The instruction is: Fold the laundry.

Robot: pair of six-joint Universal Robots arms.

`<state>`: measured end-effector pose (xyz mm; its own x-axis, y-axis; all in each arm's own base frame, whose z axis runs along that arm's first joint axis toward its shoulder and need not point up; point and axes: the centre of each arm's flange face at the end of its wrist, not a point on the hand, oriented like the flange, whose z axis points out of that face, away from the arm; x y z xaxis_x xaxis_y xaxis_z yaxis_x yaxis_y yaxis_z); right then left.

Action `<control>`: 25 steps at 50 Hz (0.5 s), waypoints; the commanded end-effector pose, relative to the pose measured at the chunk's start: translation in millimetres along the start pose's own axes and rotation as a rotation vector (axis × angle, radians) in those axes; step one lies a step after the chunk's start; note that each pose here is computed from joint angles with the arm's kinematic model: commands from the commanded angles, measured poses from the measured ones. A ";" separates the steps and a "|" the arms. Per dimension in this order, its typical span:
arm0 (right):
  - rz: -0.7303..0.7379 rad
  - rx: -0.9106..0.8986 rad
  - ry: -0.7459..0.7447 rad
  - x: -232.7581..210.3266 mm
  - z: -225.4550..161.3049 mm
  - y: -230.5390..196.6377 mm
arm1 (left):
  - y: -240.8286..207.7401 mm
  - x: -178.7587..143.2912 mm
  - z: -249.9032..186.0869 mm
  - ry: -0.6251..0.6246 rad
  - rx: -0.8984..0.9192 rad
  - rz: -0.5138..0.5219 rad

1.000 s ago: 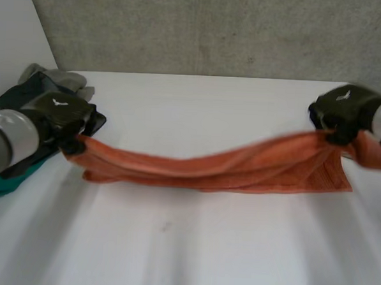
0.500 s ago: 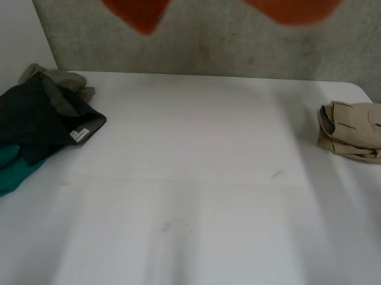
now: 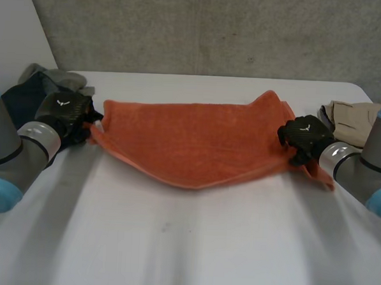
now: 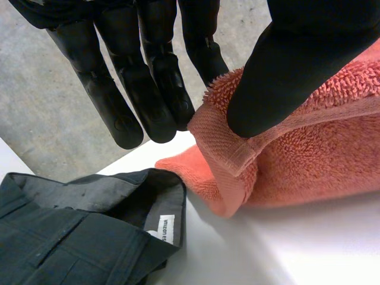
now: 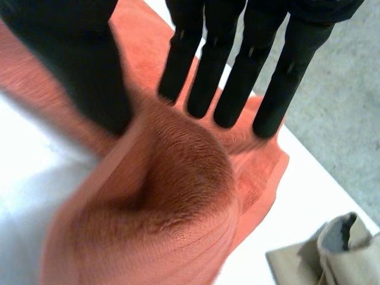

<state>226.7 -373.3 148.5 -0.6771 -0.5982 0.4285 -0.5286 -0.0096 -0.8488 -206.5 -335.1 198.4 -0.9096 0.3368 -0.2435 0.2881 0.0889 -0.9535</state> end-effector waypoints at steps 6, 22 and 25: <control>0.316 0.013 0.193 54.3 -37.0 -20.5 | -30.7 -6.4 -23.4 0.001 0.087 -0.032; 0.328 -0.182 0.132 35.7 -78.0 37.0 | -30.0 -11.3 -30.0 -0.002 0.087 -0.059; 0.231 -0.158 0.122 30.8 -77.1 45.9 | -31.4 -16.0 -28.5 -0.008 0.092 -0.061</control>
<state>143.8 -336.4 163.8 -0.9008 -0.4082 0.1482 -0.3039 0.3489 -0.8865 -198.5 -311.0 234.8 -0.9221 0.3393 -0.1859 0.2070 0.0268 -0.9780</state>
